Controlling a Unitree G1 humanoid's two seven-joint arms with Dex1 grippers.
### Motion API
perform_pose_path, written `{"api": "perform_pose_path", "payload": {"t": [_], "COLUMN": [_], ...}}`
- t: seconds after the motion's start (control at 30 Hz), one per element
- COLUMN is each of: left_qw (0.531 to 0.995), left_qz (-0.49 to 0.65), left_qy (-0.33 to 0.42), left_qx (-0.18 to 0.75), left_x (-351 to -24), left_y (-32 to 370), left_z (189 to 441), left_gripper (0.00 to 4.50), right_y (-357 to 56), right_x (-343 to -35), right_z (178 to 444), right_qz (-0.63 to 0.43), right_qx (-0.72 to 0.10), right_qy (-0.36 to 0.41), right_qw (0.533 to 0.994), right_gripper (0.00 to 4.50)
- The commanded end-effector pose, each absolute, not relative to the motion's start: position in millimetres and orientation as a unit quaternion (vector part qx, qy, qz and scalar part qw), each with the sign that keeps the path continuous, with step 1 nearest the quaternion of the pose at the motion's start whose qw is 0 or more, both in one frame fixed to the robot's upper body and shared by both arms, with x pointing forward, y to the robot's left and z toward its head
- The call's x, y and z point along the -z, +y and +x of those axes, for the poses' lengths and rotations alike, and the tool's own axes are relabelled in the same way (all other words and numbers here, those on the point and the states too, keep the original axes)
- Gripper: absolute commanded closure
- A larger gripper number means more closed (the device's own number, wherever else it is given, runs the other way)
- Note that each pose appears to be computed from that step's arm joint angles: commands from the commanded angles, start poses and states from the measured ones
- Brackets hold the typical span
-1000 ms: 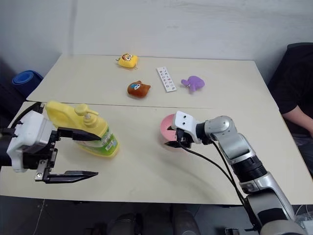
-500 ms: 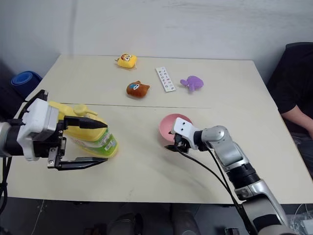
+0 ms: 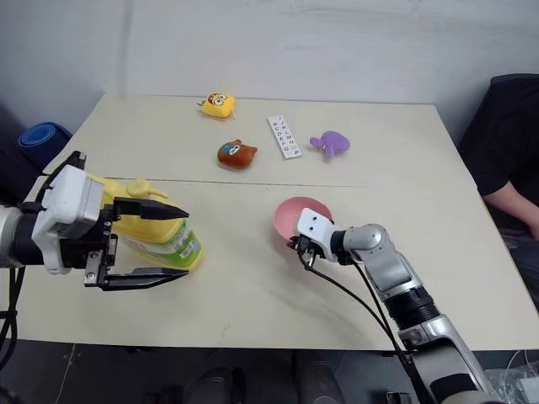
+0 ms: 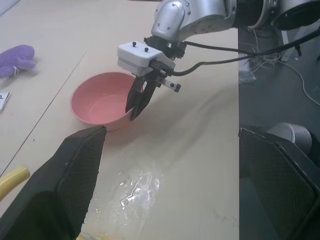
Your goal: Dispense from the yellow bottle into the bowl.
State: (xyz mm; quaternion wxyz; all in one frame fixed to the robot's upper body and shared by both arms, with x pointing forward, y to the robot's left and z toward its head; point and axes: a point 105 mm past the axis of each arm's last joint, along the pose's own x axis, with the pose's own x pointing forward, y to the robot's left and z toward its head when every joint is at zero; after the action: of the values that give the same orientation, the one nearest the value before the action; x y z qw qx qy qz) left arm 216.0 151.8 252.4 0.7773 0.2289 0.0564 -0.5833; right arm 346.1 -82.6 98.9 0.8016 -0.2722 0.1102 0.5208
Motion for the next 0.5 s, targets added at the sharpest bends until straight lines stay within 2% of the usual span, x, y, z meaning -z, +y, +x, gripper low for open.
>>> {"api": "perform_pose_path", "payload": {"t": [0.03, 0.27, 0.37, 0.5], "left_qw": [0.797, 0.839, 0.855, 0.848], "left_qz": [0.217, 0.162, 0.154, 0.179], "left_qy": [0.016, -0.037, -0.042, -0.005], "left_qx": [0.564, 0.518, 0.493, 0.5], "left_x": [-282, -342, -354, -339], "left_y": [161, 198, 217, 223], "left_z": [214, 211, 217, 226], "left_gripper": [0.0, 0.0, 0.0, 0.9], "right_y": [-79, -63, -49, -20], "right_x": [-123, -193, -218, -231], "right_z": [336, 316, 305, 311], "right_qz": [-0.295, -0.307, -0.315, -0.365], "right_qx": [-0.555, -0.632, -0.671, -0.661], "right_qy": [0.079, 0.035, 0.026, 0.017], "right_qw": [0.774, 0.71, 0.671, 0.655], "right_gripper": [4.49, 4.49, 4.49, 4.5]}}
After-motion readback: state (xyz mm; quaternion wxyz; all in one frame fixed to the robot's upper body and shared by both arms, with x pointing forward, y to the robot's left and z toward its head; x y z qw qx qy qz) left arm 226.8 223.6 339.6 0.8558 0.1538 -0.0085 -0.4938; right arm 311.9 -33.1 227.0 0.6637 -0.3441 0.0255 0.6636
